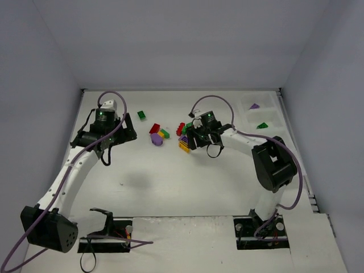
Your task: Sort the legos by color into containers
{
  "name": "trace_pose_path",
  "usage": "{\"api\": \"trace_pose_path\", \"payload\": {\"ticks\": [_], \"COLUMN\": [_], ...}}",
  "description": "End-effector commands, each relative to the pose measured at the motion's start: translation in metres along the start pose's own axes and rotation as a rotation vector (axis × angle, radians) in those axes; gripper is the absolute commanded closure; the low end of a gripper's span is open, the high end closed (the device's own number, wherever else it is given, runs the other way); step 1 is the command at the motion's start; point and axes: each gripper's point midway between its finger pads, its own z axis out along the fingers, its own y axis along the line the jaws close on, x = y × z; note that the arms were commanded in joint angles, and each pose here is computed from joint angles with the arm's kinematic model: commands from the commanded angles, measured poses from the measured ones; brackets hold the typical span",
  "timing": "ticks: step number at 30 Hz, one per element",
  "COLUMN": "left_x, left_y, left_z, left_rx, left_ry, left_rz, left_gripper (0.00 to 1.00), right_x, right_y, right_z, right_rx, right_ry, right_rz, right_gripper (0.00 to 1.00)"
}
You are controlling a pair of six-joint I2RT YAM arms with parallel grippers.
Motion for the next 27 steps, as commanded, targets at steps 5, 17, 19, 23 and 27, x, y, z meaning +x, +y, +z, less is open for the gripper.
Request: {"api": "trace_pose_path", "payload": {"ticks": [5,17,19,23,27], "left_x": [-0.002,0.007,0.008,0.007,0.006], "left_y": [0.005,0.016,0.017,0.018,0.017], "left_z": [-0.031,-0.043,-0.044,-0.046,-0.046], "left_rx": [0.019,-0.011,-0.012,-0.013,-0.013], "left_ry": [-0.074,-0.079,-0.081,-0.085,-0.089], "left_rz": [0.002,0.002,0.003,0.006,0.006], "left_gripper": [0.19,0.19,0.19,0.19,0.19], "right_x": [-0.043,-0.030,-0.029,-0.026,-0.031], "right_y": [0.048,0.057,0.054,0.056,0.054], "right_z": [-0.005,0.030,0.032,0.034,0.025], "right_rx": [-0.119,-0.076,-0.053,-0.035,-0.007], "right_ry": [-0.130,-0.070,-0.067,-0.064,-0.090], "right_rz": [-0.145,-0.191,-0.193,-0.203,-0.209], "right_gripper": [0.42,0.50,0.50,0.65,0.88]}}
